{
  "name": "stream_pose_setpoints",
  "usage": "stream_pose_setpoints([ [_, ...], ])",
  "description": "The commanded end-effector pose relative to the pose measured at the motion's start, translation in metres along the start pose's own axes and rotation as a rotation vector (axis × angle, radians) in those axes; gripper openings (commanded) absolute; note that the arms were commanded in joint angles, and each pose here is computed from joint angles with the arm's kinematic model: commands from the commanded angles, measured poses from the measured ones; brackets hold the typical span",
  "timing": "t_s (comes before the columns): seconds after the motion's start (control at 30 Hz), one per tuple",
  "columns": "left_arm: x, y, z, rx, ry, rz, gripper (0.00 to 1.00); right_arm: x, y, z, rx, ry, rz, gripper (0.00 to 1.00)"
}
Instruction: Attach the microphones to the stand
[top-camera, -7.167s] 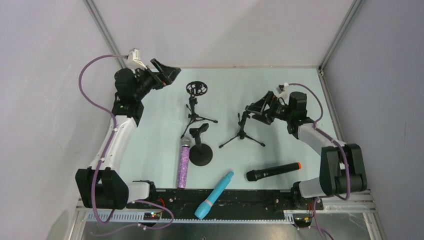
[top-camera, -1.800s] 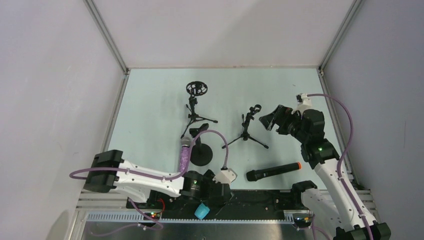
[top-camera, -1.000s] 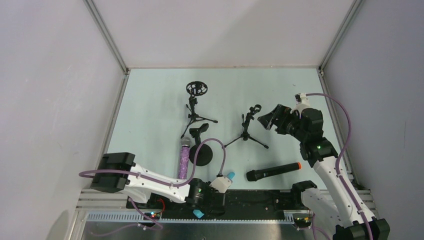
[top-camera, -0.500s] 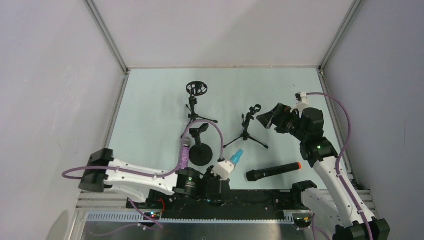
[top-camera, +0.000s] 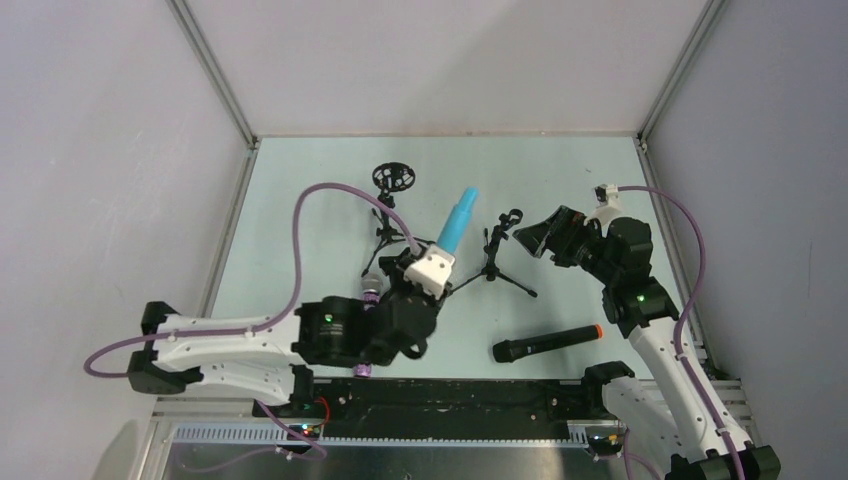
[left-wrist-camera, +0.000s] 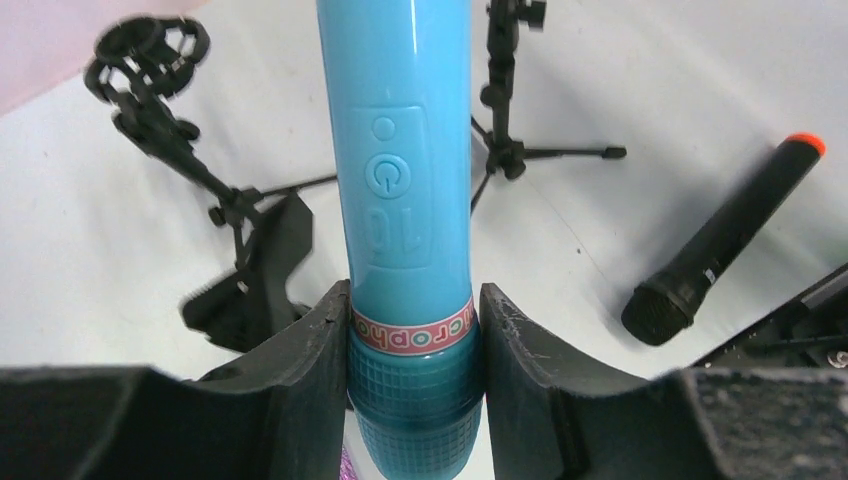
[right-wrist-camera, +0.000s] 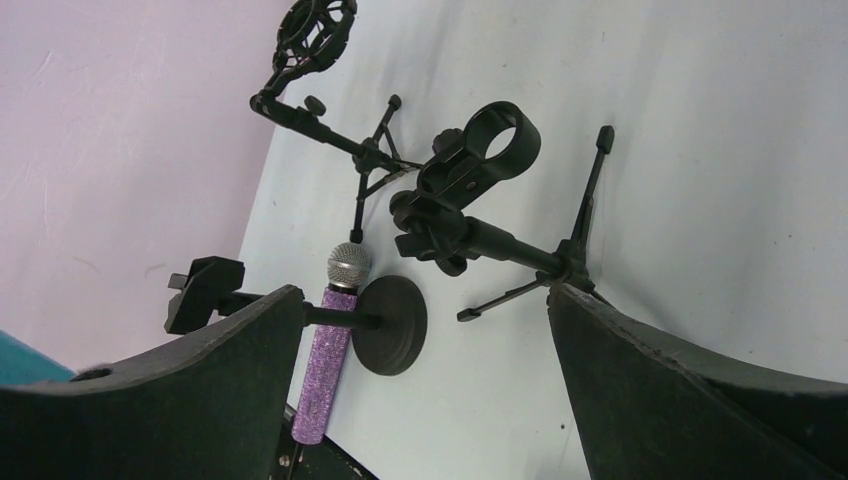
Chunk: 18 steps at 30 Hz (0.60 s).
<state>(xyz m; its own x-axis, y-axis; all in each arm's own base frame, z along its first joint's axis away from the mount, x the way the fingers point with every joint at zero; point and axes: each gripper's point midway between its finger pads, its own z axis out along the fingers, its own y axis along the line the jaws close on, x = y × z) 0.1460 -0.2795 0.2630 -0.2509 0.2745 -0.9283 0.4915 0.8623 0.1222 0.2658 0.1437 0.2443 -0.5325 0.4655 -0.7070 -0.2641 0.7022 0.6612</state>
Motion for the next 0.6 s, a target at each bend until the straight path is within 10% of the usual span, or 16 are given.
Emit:
stream_pose_setpoints([
  [0.0, -0.067, 0.013, -0.005, 0.115, -0.162, 0.008, 0.0, -0.008, 0.012, -0.003, -0.051, -0.028, -0.013, 0.96],
  [0.57, -0.127, 0.049, 0.014, 0.357, -0.277, 0.081, 0.0, 0.005, 0.042, -0.009, -0.207, 0.075, -0.025, 0.95],
])
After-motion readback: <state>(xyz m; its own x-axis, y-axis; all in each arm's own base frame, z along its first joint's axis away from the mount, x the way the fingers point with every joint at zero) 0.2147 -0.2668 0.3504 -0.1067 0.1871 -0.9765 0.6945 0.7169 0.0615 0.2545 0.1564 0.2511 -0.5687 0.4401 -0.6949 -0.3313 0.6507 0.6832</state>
